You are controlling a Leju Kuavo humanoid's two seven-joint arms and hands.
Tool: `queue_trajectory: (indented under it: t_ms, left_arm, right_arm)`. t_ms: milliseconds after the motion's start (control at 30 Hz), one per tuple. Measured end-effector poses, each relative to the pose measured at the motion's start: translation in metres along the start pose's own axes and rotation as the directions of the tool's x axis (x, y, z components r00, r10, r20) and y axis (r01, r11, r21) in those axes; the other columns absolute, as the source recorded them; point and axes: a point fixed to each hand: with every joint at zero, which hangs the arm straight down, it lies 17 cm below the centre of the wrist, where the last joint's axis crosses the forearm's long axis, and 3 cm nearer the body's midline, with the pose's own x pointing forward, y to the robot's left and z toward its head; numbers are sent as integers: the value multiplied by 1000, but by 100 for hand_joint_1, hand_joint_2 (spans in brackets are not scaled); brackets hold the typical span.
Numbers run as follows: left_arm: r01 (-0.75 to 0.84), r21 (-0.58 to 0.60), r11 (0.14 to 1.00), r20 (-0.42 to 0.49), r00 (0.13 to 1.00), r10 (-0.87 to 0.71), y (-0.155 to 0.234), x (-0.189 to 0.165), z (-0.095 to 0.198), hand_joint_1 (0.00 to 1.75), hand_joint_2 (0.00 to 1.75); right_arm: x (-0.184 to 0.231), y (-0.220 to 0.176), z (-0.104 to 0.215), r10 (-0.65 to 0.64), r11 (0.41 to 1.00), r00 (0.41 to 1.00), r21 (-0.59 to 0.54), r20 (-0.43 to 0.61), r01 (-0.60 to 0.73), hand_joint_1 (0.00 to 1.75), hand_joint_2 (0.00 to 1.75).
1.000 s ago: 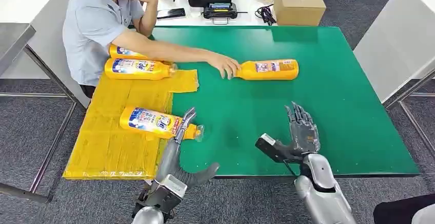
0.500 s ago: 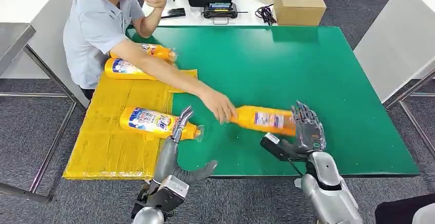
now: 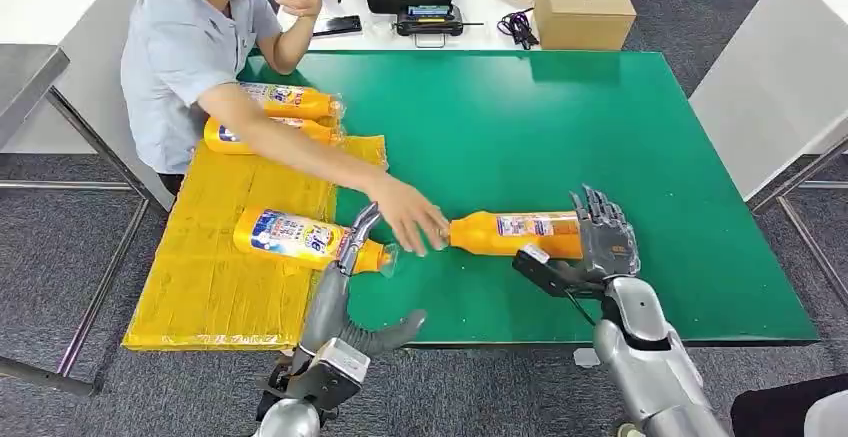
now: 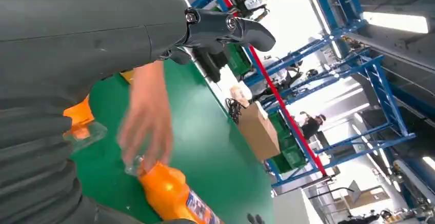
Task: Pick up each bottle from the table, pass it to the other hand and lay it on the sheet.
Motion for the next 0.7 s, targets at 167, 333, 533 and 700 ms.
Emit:
queue_trajectory:
  t_ms: [167,333,533,700]
  left_arm:
    - [-22,-28,999,12,1000,23,-8,4,-6,0,175]
    - [-29,-43,999,10,1000,30,-13,2,-7,0,175]
    - [-31,-49,998,5,1000,31,-15,1,-8,0,175]
    - [-36,-58,998,8,999,36,-19,1,-9,0,175]
  right_arm:
    - [2,15,-12,-42,997,999,67,-7,43,0,175]
    - [3,25,-21,-38,993,999,112,-8,39,0,175]
    - [4,32,-24,-38,990,999,135,-11,39,0,175]
    - [10,36,-30,-41,987,999,155,4,40,0,175]
